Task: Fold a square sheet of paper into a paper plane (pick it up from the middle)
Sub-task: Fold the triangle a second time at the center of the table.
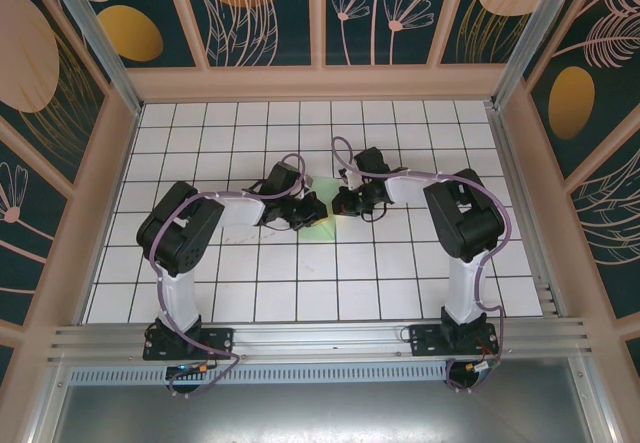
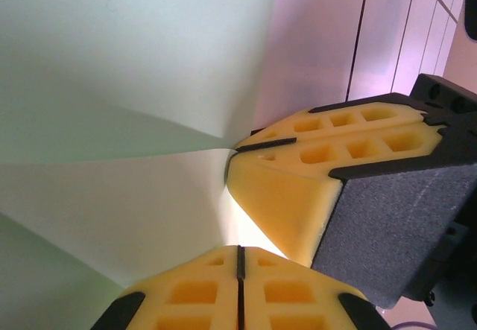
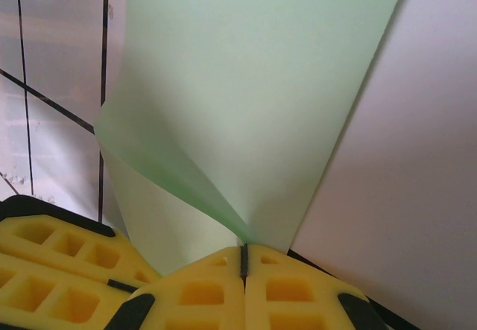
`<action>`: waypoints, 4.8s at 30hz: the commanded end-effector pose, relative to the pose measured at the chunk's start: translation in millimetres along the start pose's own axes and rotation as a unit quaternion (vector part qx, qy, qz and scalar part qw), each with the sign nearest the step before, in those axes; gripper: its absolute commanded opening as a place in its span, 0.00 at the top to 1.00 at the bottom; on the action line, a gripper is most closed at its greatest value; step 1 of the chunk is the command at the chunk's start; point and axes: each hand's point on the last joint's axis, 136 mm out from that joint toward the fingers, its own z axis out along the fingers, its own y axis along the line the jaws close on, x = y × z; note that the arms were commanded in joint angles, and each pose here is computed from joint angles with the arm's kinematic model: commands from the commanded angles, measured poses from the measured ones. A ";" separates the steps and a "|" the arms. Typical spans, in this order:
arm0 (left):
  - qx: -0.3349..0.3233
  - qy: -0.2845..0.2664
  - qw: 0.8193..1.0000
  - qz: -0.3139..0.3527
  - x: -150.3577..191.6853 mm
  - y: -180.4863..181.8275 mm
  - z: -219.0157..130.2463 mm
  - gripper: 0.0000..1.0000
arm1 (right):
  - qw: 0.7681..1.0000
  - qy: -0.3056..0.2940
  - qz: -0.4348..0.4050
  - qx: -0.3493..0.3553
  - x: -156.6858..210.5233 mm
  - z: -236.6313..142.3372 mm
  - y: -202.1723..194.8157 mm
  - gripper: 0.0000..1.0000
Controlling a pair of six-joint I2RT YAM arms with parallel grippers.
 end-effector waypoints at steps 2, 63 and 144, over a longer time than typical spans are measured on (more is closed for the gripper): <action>-0.026 0.010 1.000 -0.008 8.5 22.8 4.1 0.91 | 1.000 0.010 -0.010 0.001 0.8 5.0 1.8 1.00; -0.086 -0.003 0.992 -0.091 25.7 70.7 1.8 0.94 | 1.000 -0.022 0.012 0.007 -11.8 4.0 6.2 0.94; -0.065 -0.045 0.997 0.007 -45.1 33.8 -18.3 0.96 | 0.990 0.049 -0.097 0.089 17.3 16.2 -36.8 1.00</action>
